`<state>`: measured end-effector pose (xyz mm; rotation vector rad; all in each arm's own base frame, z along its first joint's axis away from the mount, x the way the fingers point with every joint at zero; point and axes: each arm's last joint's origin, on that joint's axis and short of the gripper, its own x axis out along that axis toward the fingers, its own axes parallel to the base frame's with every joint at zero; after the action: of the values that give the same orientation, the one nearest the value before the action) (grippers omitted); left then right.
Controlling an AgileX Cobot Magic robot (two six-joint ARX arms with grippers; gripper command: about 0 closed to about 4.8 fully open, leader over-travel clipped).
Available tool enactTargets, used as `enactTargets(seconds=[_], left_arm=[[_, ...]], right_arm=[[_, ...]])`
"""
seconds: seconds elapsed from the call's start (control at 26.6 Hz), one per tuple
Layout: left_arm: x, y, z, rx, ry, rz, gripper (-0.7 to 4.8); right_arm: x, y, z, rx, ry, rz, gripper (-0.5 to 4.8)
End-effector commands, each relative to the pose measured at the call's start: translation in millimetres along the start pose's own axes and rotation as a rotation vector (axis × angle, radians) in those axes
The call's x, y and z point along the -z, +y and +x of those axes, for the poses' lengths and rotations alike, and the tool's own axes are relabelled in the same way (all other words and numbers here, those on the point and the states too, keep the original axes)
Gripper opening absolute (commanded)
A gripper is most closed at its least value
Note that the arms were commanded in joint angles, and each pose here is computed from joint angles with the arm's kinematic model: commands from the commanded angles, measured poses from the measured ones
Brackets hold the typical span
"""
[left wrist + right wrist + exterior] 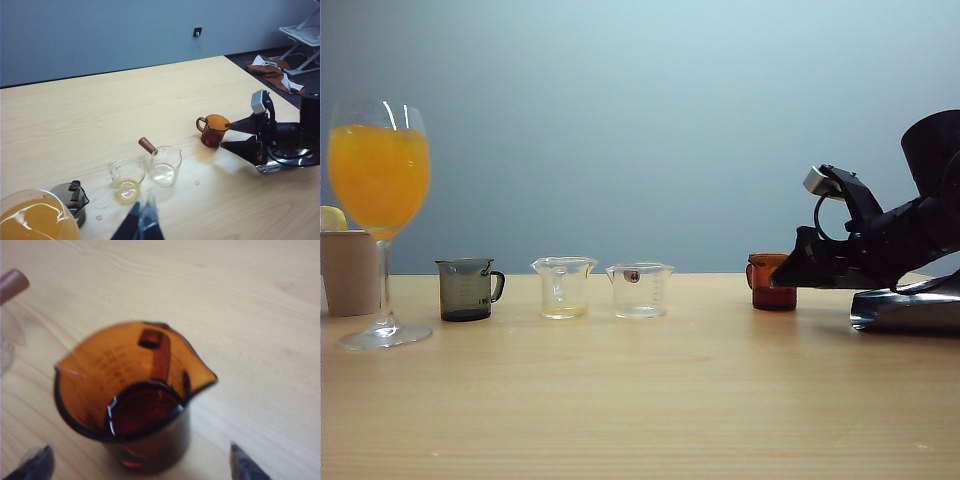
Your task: Pick up the fourth measuring cup from the left, pour the grenadine inside into the goblet, and finally put the measuring cup back in its original place.
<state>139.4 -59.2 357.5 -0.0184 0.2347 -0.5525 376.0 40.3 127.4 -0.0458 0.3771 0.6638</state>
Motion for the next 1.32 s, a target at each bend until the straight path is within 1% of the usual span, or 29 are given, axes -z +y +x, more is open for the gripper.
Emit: enactTargets(seconds=[0.04, 0.6, 0.94, 1.13, 1.32], left_arm=[[-3, -0.2, -1, 0.001, -0.027, 0.006, -0.05], [-3, -0.2, -1, 0.001, -0.027, 0.006, -0.05], [-3, -0.2, -1, 0.001, -0.026, 0.006, -0.05], [-3, -0.2, -1, 0.001, -0.026, 0.006, -0.05], [-3, -0.2, -1, 0.001, -0.026, 0.006, -0.05]], right_arm=[[-2, 2, 3, -0.010, -0.022, -0.019, 4.79], [-9, -6, 26, -0.042, -0.035, -0.020, 4.79], [-6, -1, 42, -0.070, -0.030, -0.027, 4.79], [-6, 0, 44, -0.038, -0.025, -0.030, 4.79], [-7, 0, 44, -0.033, -0.040, -0.037, 4.79]])
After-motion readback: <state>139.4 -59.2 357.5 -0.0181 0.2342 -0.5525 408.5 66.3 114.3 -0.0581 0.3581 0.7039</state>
